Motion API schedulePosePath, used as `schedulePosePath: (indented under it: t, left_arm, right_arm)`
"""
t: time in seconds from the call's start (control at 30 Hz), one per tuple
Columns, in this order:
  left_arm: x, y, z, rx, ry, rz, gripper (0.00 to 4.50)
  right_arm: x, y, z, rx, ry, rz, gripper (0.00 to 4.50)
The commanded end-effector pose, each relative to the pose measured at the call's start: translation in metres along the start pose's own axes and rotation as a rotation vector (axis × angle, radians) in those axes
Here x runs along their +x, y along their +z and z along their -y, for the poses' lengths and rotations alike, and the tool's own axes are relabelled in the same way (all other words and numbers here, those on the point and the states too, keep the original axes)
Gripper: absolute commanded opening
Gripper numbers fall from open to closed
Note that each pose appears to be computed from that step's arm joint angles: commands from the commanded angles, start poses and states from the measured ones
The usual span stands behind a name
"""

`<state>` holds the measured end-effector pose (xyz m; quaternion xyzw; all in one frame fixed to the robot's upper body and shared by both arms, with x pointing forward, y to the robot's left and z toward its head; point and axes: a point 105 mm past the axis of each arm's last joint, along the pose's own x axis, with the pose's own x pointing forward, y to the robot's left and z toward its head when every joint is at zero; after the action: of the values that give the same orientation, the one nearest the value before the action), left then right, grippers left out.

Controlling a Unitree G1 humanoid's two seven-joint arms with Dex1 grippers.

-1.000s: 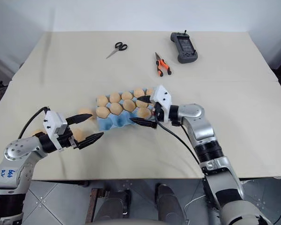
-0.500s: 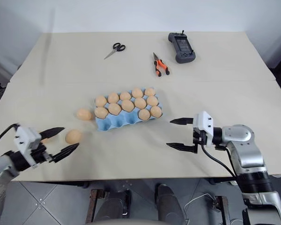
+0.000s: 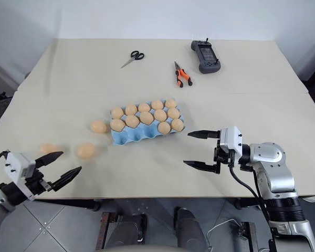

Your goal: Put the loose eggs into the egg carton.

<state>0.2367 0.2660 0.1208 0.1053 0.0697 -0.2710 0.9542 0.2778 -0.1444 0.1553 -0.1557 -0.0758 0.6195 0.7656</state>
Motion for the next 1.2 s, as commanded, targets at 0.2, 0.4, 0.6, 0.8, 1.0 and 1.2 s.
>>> schedulePosePath:
  t: [0.2,0.4,0.6,0.8,1.0,1.2]
  left_arm:
    - [0.036,-0.006,-0.015,0.044,0.055,0.001,4.50]
    - [0.048,-0.023,-0.012,0.023,0.036,-0.046,4.32]
    - [0.047,-0.009,-0.022,0.022,0.058,0.000,2.65]
    - [0.065,0.038,0.003,0.085,-0.143,0.100,2.35]
    - [0.101,0.066,0.022,0.147,-0.303,0.116,2.35]
    - [0.144,0.076,0.046,0.184,-0.444,0.116,2.35]
  right_arm:
    - [0.023,0.014,-0.017,-0.020,0.113,0.098,4.47]
    - [0.031,0.012,-0.017,-0.014,0.075,0.164,4.49]
    - [0.031,0.011,-0.019,-0.001,0.038,0.202,4.50]
    - [0.019,0.004,-0.015,0.014,-0.050,0.192,4.50]
    - [0.009,-0.006,-0.007,0.030,-0.192,0.180,4.50]
    - [0.001,-0.008,0.006,0.017,-0.318,0.189,4.50]
